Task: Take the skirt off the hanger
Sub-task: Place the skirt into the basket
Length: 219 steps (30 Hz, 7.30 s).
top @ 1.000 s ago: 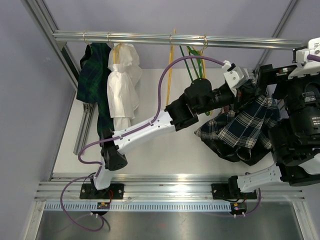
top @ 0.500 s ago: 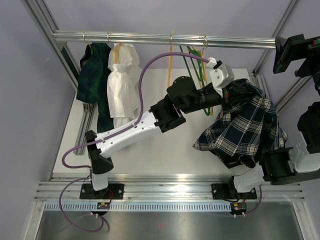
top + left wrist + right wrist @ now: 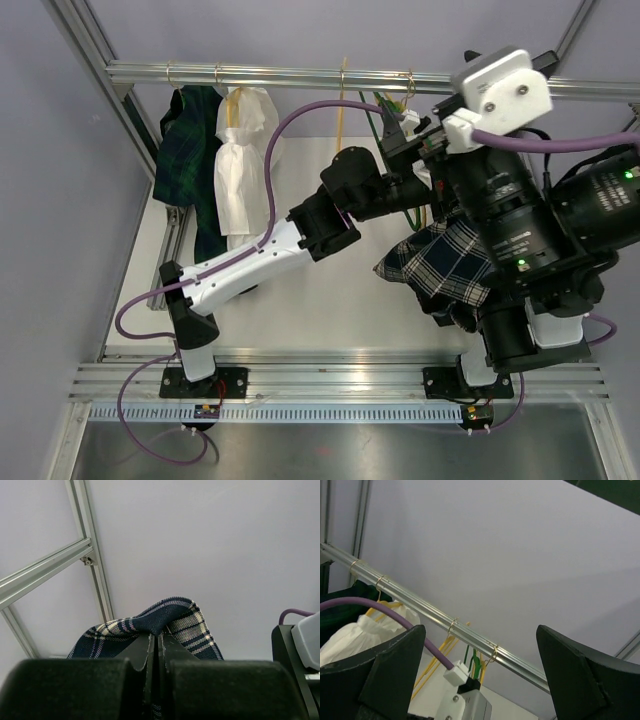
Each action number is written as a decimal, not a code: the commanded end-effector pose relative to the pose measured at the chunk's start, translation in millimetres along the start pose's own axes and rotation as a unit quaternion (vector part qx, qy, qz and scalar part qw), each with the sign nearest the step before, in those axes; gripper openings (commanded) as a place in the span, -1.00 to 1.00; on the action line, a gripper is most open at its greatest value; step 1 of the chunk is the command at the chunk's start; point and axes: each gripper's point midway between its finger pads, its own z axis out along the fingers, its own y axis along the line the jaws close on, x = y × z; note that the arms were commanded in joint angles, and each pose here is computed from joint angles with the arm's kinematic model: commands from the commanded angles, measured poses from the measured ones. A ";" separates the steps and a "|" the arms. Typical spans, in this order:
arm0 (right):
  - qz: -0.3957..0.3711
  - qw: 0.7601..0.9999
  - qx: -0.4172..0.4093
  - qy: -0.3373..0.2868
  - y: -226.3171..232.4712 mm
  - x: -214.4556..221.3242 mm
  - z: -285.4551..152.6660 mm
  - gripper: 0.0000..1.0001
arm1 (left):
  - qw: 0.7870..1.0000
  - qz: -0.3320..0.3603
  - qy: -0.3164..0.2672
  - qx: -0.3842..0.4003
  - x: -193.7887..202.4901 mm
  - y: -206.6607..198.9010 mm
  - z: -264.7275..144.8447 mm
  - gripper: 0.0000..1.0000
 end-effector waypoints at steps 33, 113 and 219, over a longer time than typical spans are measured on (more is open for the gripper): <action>-0.195 0.889 0.295 0.292 -213.3 201.1 15.4 0.99 | 0.997 0.068 -0.031 0.016 -48.9 -21.8 -44.6 -1.00; 0.121 0.930 -0.053 0.343 -14.6 355.9 -135.5 -1.00 | 0.990 0.048 0.047 -0.123 -40.4 -26.4 -229.8 0.45; 0.119 0.954 0.268 0.056 -311.2 263.8 54.8 -1.00 | 0.968 0.077 0.050 -0.235 -44.8 -10.0 -305.1 0.61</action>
